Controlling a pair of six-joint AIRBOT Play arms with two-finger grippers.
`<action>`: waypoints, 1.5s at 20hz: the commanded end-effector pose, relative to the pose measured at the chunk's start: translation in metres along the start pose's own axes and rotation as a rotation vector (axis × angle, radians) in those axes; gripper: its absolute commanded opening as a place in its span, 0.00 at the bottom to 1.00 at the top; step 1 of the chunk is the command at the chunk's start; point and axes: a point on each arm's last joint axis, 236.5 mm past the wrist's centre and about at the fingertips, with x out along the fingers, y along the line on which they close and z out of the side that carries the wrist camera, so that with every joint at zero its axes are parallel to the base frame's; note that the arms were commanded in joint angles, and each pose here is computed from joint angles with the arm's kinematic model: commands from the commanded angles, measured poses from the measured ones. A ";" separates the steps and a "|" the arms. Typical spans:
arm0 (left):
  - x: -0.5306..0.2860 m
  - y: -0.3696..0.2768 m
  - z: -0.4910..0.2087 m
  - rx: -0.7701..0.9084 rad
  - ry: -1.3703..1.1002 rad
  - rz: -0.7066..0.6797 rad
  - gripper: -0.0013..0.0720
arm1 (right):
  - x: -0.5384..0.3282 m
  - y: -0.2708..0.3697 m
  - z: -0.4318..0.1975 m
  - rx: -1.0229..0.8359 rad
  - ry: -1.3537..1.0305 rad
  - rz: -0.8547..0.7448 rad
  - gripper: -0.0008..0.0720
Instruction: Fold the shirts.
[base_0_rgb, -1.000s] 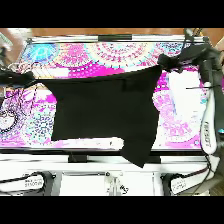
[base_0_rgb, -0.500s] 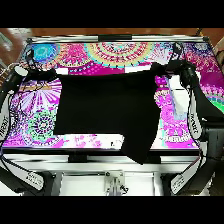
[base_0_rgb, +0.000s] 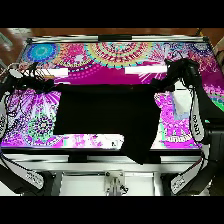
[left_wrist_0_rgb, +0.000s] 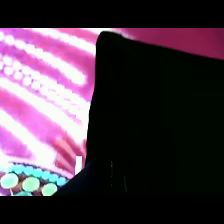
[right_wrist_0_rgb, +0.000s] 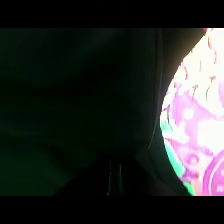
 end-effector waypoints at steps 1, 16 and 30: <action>0.000 0.001 -0.044 -0.023 0.188 -0.027 0.06 | 0.012 -0.008 -0.041 0.042 0.160 -0.026 0.10; 0.005 0.012 -0.072 -0.077 0.321 -0.032 0.06 | 0.014 -0.005 -0.077 0.080 0.307 -0.012 0.10; -0.010 -0.003 -0.102 -0.065 0.499 -0.120 0.06 | 0.013 -0.012 -0.076 0.127 0.314 0.013 0.18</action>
